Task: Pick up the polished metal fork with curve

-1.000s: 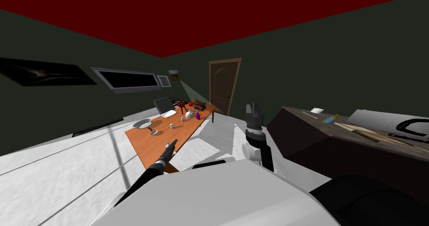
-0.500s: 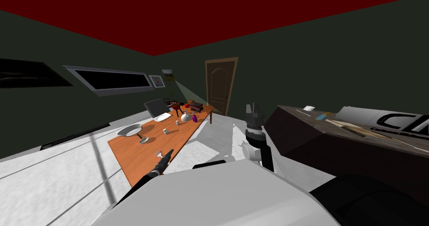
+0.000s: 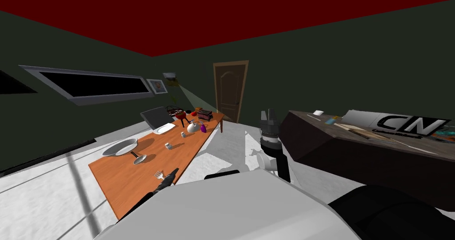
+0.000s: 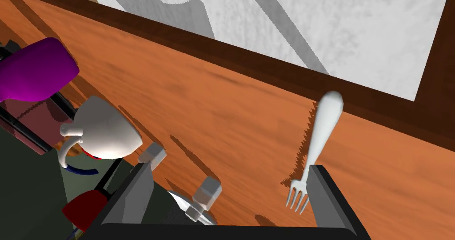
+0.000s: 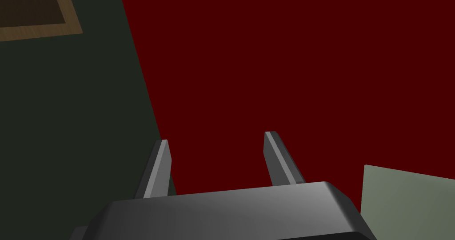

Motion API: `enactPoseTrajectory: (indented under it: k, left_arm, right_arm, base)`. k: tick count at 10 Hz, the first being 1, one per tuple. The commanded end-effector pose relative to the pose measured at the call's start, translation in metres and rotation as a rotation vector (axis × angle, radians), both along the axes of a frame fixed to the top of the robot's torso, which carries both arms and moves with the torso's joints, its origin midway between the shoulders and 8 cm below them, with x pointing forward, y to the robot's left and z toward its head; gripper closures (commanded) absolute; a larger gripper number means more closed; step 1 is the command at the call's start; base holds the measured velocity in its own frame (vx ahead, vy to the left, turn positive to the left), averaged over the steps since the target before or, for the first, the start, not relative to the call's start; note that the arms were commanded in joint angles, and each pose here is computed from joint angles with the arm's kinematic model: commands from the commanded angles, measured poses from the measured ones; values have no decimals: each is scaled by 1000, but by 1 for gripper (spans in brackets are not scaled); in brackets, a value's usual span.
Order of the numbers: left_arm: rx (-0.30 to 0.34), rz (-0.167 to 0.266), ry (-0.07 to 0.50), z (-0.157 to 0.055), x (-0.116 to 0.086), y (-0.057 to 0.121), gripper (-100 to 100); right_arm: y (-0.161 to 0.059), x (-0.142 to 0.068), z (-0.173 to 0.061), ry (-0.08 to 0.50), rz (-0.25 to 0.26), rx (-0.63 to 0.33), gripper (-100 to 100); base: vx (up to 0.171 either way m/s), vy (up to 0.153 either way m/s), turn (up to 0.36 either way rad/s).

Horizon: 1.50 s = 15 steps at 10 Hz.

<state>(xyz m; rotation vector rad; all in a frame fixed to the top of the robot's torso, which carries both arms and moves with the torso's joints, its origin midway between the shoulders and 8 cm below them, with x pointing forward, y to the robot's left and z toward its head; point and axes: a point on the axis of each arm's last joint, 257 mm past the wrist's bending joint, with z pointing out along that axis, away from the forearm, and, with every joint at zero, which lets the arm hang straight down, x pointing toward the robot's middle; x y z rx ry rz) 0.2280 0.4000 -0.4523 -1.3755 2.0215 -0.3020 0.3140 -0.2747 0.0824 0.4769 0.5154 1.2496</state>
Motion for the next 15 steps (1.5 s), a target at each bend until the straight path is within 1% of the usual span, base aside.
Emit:
enactPoseTrajectory:
  k: [1,3,5,6,8,9,11,14,15]
  left_arm:
    - [20,19,74,-17,-24,16,-100]
    - [51,49,187,-38,-61,42,-100]
    - [80,78,290,-53,-96,66,-100]
    - [80,78,290,-53,-96,66,-100]
    - [105,104,380,-63,-128,87,-100]
    - [105,104,380,-63,-128,87,-100]
    - [125,125,453,-68,-155,103,-100]
    - [145,150,538,-72,-187,121,-100]
    - [140,144,517,-73,-181,116,-100]
  right_arm:
    - [0,0,0,0,0,0,0]
    - [0,0,0,0,0,0,0]
    - [0,0,0,0,0,0,0]
    - [0,0,0,0,0,0,0]
    - [0,0,0,0,0,0,0]
    - [0,0,0,0,0,0,0]
    - [0,0,0,0,0,0,0]
    - [0,0,0,0,0,0,0]
    - [0,0,0,0,0,0,0]
  base:
    - [99,11,-113]
    - [114,52,-228]
    - [137,69,-178]
    - [85,57,-70]
    - [65,42,-145]
    - [59,36,-44]
    - [61,43,-114]
    - [60,39,-99]
    - [22,24,-22]
